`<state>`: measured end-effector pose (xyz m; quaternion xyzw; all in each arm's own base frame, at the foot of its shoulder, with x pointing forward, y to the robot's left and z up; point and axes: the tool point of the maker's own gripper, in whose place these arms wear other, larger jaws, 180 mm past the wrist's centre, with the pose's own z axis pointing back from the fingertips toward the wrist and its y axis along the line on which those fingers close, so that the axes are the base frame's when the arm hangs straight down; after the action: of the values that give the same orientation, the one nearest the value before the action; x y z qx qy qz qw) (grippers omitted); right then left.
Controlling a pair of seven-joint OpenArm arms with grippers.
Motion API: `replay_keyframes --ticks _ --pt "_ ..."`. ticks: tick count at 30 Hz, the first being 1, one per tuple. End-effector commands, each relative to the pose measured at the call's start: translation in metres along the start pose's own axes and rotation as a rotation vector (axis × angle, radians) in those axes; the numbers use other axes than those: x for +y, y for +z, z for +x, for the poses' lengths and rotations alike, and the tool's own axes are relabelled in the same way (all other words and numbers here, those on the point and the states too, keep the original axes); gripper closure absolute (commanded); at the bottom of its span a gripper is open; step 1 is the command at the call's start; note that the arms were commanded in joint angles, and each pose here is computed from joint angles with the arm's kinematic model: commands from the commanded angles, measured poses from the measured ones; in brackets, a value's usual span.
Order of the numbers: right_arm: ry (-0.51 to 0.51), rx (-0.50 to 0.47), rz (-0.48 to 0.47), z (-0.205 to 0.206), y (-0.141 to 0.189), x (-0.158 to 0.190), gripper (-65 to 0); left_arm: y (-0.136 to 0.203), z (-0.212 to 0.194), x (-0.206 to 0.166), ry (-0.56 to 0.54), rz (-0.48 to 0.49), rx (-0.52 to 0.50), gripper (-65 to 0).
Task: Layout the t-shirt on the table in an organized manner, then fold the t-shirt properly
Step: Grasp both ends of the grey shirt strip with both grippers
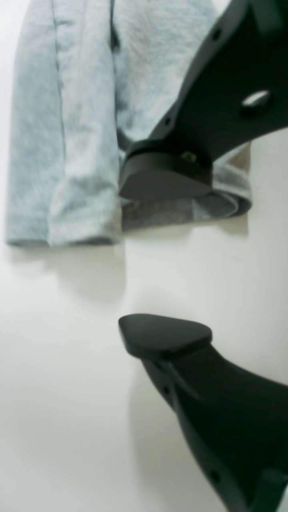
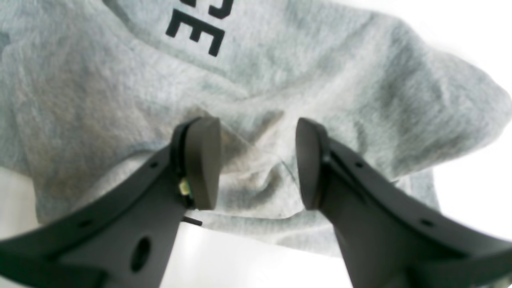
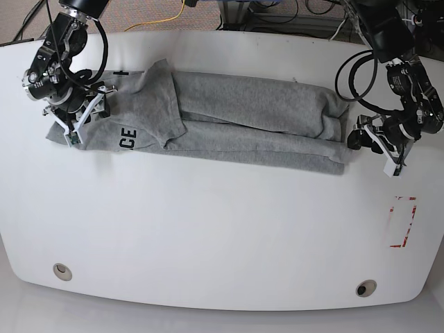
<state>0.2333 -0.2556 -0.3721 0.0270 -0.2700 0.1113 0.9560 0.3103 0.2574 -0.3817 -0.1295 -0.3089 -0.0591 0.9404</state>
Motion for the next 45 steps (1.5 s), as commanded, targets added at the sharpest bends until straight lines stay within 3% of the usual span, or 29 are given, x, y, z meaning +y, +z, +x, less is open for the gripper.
replay_keyframes --ticks 1,5,15,23,26,35,45 --pt "0.013 -0.035 -0.016 0.01 0.005 -0.005 -29.3 -0.002 0.01 0.002 0.036 -0.048 -0.044 -42.1" --pt "0.011 -0.039 -0.011 0.011 0.005 -0.004 -29.2 -0.012 0.003 -0.008 0.068 -0.11 -0.032 -42.1" --pt "0.01 -0.04 -0.009 0.011 0.005 -0.004 -29.2 -0.031 -0.005 -0.053 -0.017 -0.231 0.036 -41.9" --pt "0.009 -0.04 -0.008 0.011 0.005 -0.003 -29.2 -0.033 -0.019 -0.068 -0.005 -0.285 0.053 -41.0" --pt "0.008 -0.04 -0.009 0.011 0.005 -0.004 -29.2 -0.033 -0.02 -0.068 -0.004 -0.284 0.057 -36.0" --pt "0.008 -0.04 -0.009 0.011 0.005 -0.004 -29.2 -0.036 -0.026 -0.06 -0.024 -0.241 0.087 -7.2" --pt "0.008 -0.04 -0.009 0.011 0.005 -0.004 -29.2 -0.04 -0.013 -0.066 -0.013 -0.249 0.017 -4.9"
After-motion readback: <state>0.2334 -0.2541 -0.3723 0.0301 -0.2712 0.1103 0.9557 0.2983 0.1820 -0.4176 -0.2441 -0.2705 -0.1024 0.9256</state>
